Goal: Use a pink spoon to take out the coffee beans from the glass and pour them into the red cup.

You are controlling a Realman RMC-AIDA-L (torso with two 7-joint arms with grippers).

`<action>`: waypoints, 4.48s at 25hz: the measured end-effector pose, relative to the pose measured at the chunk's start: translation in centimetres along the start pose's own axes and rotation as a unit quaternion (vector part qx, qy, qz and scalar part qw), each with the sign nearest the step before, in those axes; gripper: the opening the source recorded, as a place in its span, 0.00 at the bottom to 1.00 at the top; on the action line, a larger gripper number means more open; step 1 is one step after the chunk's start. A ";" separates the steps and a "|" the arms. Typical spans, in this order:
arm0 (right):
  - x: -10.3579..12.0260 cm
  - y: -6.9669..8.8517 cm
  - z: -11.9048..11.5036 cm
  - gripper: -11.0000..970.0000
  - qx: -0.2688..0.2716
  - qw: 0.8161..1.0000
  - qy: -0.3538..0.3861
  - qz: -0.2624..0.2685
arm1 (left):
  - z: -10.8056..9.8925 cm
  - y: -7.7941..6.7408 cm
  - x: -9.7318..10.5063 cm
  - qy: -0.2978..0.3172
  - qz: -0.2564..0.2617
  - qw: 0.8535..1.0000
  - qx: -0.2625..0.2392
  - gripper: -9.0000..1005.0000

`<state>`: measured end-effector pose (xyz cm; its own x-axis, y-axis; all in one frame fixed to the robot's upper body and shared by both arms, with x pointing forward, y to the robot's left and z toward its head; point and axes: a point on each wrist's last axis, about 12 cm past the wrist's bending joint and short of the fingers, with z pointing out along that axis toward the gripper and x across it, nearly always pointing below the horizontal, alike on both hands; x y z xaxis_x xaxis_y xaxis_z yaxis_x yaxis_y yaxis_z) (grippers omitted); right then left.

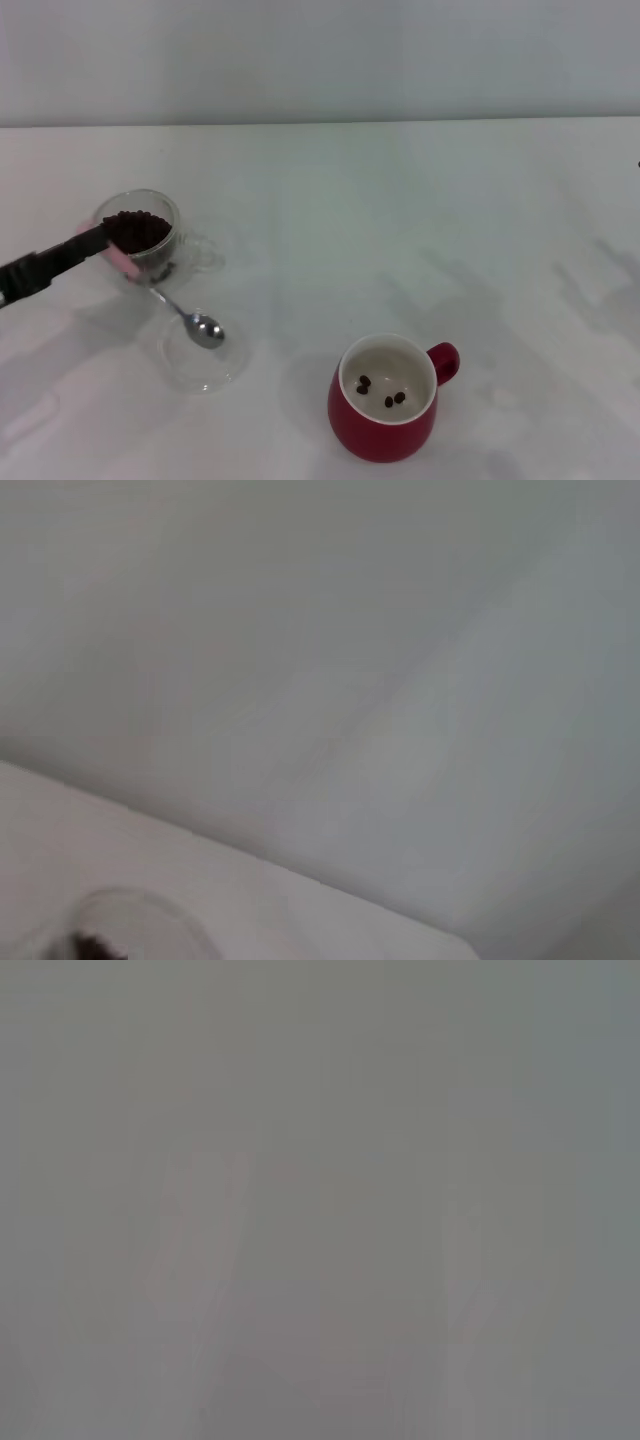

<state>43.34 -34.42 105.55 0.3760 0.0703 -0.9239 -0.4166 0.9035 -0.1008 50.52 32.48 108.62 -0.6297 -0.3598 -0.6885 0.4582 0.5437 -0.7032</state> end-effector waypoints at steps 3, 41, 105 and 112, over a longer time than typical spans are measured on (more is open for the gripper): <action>0.0 0.1 0.0 0.75 -0.005 1.000 0.002 -0.005 | -1.0 1.1 1.2 -0.024 -0.020 0.999 -0.018 0.13; 0.0 0.5 0.3 0.75 -0.020 1.000 -0.003 -0.001 | 4.3 3.2 3.9 -0.011 -0.023 0.998 -0.060 0.13; -0.7 1.4 0.5 0.74 -0.030 0.998 -0.048 0.010 | -10.4 4.6 2.9 -0.212 0.270 0.906 -0.248 0.77; -0.6 1.3 0.7 0.74 -0.013 0.998 -0.053 0.024 | -10.2 5.0 3.9 -0.294 0.311 0.846 -0.319 0.77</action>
<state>43.12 -32.96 106.22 0.4396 0.1587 -0.8841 -0.4572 0.8868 -0.0681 43.98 41.53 104.26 0.1160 -0.0672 -0.9910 0.0362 0.9973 -0.0634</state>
